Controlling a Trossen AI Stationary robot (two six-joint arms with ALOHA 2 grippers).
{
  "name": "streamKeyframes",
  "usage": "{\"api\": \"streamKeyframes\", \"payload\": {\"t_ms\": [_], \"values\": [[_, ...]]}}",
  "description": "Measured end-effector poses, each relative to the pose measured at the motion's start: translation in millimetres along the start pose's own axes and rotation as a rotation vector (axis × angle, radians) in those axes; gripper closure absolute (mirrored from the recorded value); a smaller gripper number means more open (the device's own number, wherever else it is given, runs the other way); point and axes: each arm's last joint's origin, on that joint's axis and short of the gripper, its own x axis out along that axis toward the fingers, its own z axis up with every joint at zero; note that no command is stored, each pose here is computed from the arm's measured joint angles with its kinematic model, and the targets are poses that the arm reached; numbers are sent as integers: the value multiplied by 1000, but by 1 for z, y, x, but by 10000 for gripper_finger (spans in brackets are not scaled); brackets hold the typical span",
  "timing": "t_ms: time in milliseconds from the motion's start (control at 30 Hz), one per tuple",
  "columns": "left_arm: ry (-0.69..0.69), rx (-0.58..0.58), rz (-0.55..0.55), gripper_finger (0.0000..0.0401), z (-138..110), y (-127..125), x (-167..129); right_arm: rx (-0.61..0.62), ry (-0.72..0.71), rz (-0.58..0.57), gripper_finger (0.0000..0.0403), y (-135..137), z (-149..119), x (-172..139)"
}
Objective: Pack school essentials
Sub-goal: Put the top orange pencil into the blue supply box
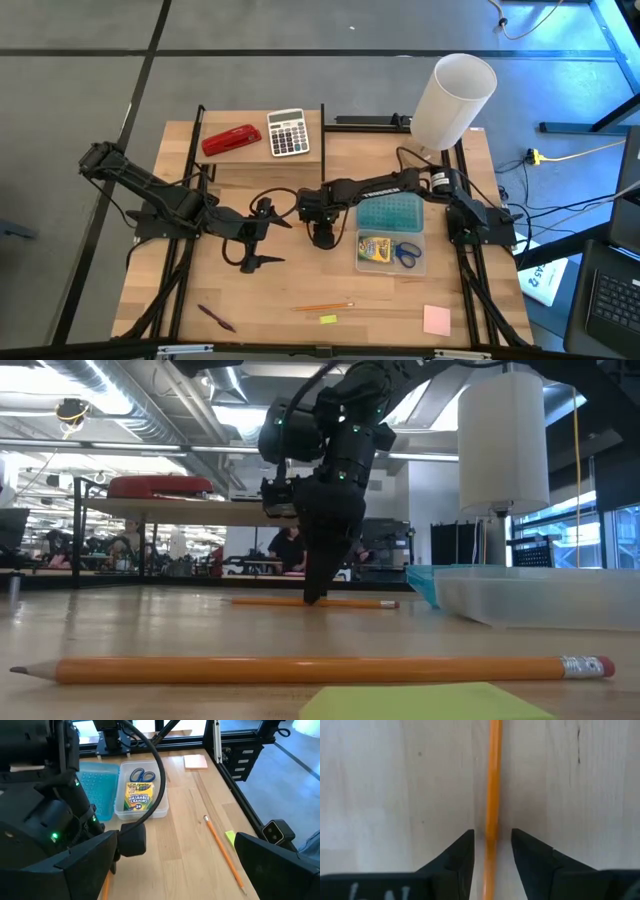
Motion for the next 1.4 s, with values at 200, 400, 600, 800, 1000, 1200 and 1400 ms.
{"api": "streamKeyframes", "payload": {"t_ms": [200,400,600,800,1000,1200,1400], "values": [[5,1,1,2,0,0,0,0,3,0,271,0,0,2],[8,2,1,2,-1,0,0,1,2,-4,302,-1,0,3],[9,2,2,2,-1,0,0,1,0,-9,359,-1,0,3],[9,2,2,2,-1,0,0,0,-6,0,382,-1,1,3],[9,3,1,2,-1,0,0,4,-7,3,379,0,1,3],[9,3,1,2,-1,0,0,22,-16,5,380,0,2,4],[9,2,2,2,-1,0,0,20,-15,4,379,0,2,4]]}}
